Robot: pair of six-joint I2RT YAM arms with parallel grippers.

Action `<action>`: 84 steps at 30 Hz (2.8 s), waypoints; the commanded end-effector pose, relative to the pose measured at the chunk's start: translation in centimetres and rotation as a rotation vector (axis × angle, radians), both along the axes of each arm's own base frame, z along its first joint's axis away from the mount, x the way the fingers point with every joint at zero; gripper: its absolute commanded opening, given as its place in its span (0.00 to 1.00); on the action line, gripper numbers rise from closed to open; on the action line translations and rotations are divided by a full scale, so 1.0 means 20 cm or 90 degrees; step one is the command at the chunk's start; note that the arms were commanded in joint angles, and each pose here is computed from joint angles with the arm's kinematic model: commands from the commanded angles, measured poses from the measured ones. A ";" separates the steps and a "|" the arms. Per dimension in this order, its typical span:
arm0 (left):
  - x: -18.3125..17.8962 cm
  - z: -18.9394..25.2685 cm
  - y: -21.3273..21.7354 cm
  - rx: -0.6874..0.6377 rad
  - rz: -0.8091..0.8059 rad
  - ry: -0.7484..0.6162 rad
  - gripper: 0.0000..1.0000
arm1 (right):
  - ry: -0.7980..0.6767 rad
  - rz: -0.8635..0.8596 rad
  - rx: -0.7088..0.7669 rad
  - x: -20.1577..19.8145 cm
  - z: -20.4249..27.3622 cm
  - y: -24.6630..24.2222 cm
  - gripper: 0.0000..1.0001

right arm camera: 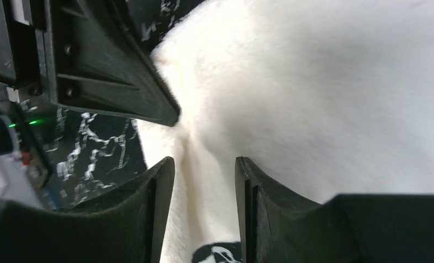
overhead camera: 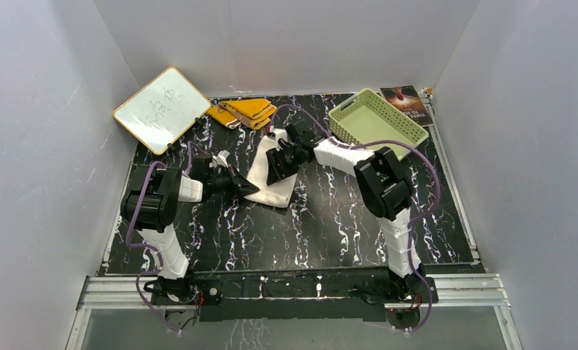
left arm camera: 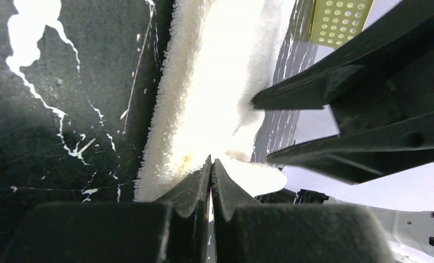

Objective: Roll the towels
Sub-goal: Roll the towel at the center of the board.

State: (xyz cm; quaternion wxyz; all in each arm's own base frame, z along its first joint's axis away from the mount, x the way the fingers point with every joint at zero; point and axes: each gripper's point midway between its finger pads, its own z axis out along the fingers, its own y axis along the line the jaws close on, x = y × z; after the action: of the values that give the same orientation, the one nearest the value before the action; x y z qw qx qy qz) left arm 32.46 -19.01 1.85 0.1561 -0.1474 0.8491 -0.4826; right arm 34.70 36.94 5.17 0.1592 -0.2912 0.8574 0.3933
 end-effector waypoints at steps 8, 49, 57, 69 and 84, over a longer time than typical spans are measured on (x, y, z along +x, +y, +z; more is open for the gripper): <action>-0.10 -0.25 0.11 0.143 0.010 0.063 0.00 | -0.091 0.133 0.087 -0.09 0.36 0.11 0.00; -0.12 -0.31 0.17 0.214 -0.014 0.088 0.00 | -0.658 0.078 -0.193 -0.21 0.52 -0.07 0.59; -0.13 -0.31 0.15 0.199 -0.025 0.097 0.00 | -0.694 0.214 -0.258 -0.23 0.25 0.10 0.58; -0.14 -0.32 0.14 0.192 -0.034 0.106 0.00 | -0.653 0.274 -0.242 -0.27 0.06 0.18 0.55; -0.13 -0.32 0.14 0.196 -0.042 0.109 0.00 | -0.616 0.260 -0.326 -0.18 -0.12 0.09 0.25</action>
State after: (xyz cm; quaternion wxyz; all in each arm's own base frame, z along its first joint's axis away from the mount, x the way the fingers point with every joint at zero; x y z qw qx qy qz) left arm 32.53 -19.38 1.62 0.1314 -0.0945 0.8753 -0.4556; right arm 29.68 39.47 3.45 0.3829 -0.6409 0.6639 0.0442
